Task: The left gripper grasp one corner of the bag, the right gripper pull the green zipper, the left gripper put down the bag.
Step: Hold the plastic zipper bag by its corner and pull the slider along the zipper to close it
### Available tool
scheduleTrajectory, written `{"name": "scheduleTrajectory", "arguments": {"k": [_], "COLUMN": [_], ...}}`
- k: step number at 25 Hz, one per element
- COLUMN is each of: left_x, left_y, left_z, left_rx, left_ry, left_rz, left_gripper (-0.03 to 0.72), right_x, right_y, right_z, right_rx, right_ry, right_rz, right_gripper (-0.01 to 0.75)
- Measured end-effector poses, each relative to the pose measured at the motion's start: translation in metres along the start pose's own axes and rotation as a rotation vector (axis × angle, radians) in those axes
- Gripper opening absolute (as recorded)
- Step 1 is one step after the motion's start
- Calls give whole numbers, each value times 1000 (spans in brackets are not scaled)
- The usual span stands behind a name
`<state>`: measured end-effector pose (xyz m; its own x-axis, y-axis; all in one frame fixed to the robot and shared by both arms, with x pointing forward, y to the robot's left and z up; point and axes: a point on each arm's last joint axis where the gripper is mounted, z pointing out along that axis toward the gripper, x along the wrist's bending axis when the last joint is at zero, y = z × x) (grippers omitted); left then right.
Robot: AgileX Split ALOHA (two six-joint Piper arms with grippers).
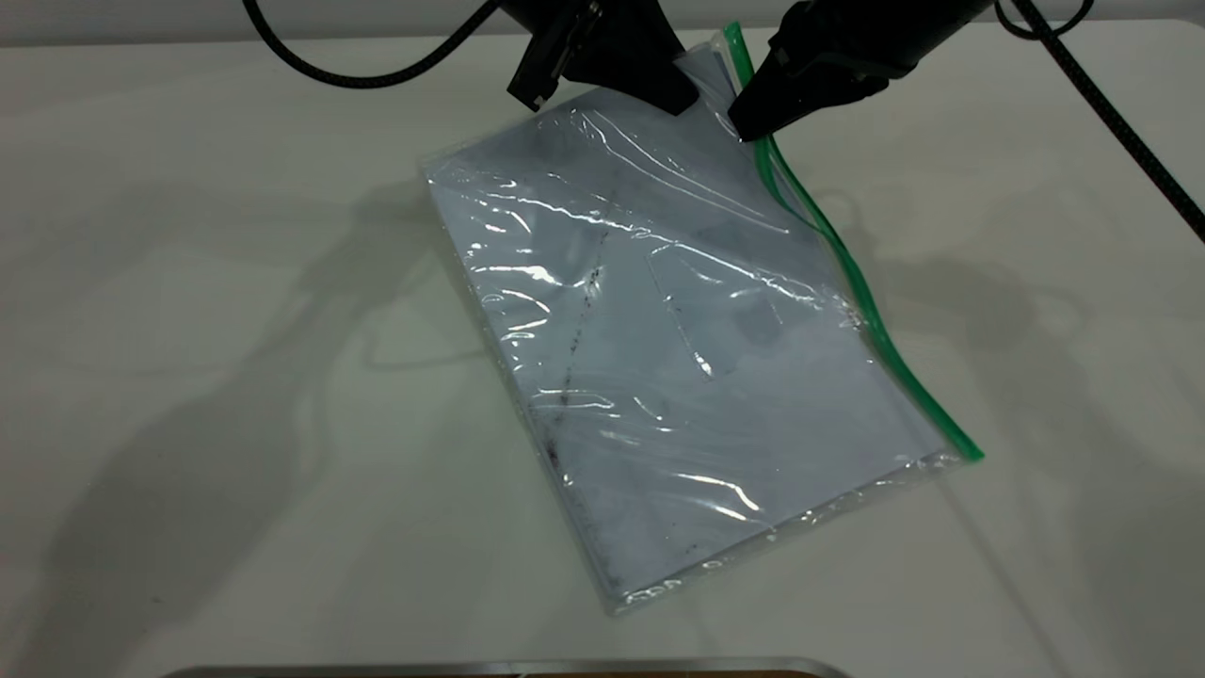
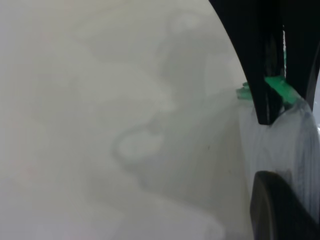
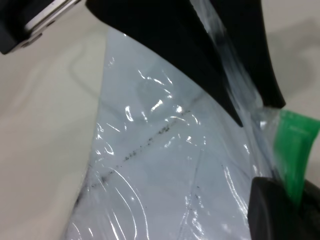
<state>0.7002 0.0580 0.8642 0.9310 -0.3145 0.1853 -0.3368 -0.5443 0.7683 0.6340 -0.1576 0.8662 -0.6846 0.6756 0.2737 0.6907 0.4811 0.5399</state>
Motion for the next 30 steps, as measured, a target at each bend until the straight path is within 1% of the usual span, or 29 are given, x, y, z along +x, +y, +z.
{"name": "scheduleTrajectory", "arguments": {"k": [7, 12, 14, 16, 18, 20, 23, 25, 27, 30], "left_x": [1, 2, 4, 11, 15, 16, 16, 15, 15, 13], "left_y": [-3, -5, -8, -12, -16, -15, -14, -14, -13, -14], "left_z": [-5, -10, -16, -28, -37, -42, -43, -43, -42, -42], "left_rx": [-5, -14, -13, -5, 5, 8, -1, -4, -6, 9], "left_ry": [7, 18, 41, 97, 138, 152, 147, 142, 135, 113], "left_rz": [-17, -38, -48, -55, -62, -61, -61, -60, -60, -50], "left_gripper": [51, 51, 51, 51, 51, 51, 51, 51, 51, 51], "right_x": [0, 0, -1, -2, -3, -2, -3, -6, -9, -13], "right_y": [2, 1, -5, -16, -21, -21, -20, -19, -15, -3], "right_z": [0, 0, 3, 8, 11, 11, 11, 11, 10, 7], "right_rx": [-6, 0, 29, 83, 103, 104, 100, 86, 70, 34], "right_ry": [2, -2, -3, 17, 23, 25, 16, -14, -45, -66], "right_rz": [9, 3, -12, -32, -34, -35, -33, -27, -32, -47], "right_gripper": [42, 74, 88, 93, 94, 101, 114, 139, 183, 311]}}
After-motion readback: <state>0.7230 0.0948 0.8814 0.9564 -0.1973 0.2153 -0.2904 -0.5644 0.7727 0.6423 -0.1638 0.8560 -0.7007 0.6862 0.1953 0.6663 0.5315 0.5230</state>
